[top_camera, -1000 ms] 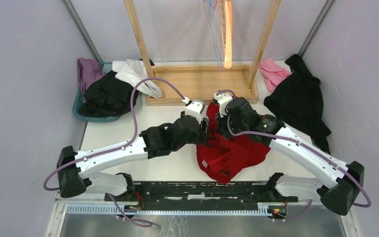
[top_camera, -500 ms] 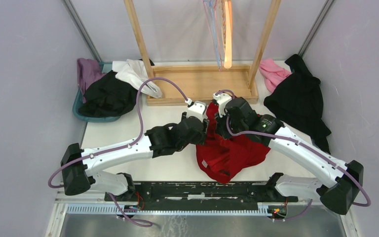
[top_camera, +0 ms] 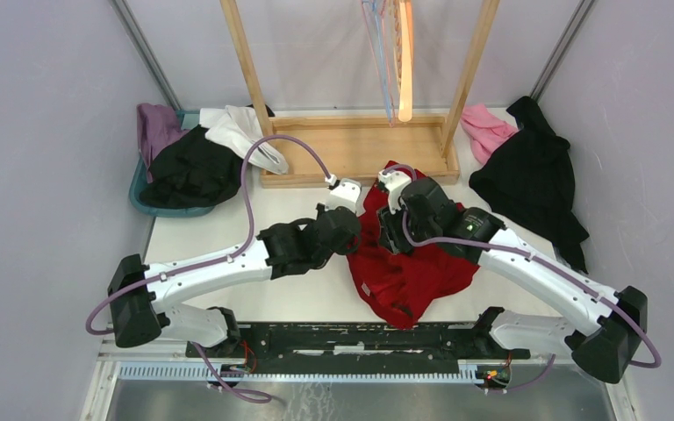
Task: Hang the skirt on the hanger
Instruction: Flatten out the skirt at the center of the board.
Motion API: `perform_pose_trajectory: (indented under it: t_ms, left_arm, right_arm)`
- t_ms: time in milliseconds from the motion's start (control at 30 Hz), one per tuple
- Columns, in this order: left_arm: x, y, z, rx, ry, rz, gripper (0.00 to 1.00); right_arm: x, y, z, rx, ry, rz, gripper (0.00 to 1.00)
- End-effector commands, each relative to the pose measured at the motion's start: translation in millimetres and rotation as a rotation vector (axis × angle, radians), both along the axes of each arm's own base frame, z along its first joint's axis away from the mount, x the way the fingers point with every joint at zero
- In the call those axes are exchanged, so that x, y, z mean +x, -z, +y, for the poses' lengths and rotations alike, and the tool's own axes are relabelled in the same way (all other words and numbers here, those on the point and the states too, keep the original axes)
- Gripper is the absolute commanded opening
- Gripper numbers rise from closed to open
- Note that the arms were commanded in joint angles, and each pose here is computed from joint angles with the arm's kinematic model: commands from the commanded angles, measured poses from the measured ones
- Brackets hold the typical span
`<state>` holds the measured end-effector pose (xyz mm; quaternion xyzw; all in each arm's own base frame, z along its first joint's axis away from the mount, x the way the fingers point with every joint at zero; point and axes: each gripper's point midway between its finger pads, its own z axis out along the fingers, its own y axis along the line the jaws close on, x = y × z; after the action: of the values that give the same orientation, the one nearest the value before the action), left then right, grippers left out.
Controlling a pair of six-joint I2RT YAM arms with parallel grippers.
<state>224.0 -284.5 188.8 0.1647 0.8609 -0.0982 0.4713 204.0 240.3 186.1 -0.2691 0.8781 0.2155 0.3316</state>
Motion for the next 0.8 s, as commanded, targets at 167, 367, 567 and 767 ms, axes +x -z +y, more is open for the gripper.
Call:
perform_pose_trajectory:
  t_ms: [167,367,567,767]
  left_arm:
    - [-5,26,45,0.033,-0.115,0.023,0.03]
    - [-16,60,54,0.049,-0.115,0.08,0.03]
    - [-17,76,79,0.075,-0.202,0.059,0.03]
    - [-26,92,105,0.057,-0.286,0.072,0.03]
  right_arm:
    - [-42,21,-22,0.035,0.025,0.056,0.57]
    - [-70,42,-34,-0.004,0.038,0.107,0.55]
    - [-95,68,-28,-0.056,0.062,0.142,0.52]
    - [-109,87,-37,-0.057,0.216,0.169,0.55]
